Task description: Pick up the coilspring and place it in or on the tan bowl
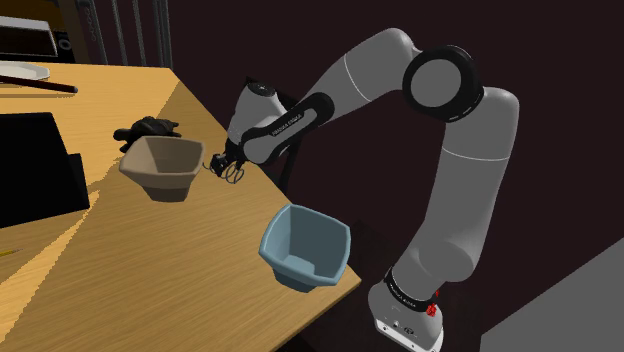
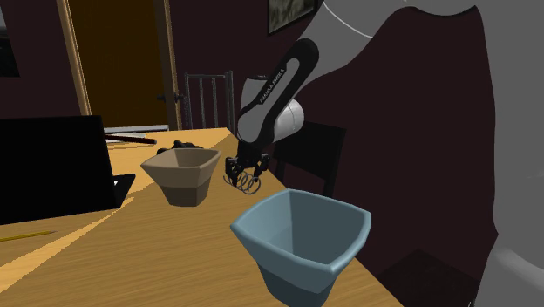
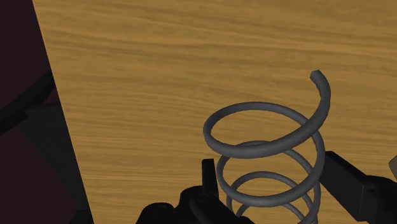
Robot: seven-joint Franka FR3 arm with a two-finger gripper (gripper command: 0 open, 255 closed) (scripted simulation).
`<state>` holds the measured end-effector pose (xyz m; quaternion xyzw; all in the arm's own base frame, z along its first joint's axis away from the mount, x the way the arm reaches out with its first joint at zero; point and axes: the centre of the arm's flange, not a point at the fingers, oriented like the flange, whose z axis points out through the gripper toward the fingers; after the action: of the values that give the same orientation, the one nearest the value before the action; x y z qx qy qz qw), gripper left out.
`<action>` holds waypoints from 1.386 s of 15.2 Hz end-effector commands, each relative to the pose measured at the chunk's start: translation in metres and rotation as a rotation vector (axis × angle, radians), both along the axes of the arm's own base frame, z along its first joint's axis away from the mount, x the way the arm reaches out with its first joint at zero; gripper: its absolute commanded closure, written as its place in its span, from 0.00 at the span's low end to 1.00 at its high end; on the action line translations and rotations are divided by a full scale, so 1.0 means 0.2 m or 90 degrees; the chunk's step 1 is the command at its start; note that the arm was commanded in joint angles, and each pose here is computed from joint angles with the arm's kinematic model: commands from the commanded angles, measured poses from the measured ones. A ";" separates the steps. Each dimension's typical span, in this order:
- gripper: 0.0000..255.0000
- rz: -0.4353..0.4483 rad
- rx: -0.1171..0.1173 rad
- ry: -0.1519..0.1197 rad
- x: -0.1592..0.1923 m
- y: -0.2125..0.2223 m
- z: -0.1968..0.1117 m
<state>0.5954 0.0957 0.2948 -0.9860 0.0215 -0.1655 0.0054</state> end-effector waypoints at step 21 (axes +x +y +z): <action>1.00 0.000 0.000 0.000 0.00 0.00 0.42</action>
<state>0.5955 0.0957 0.3738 -0.9859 0.0215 -0.1657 0.0053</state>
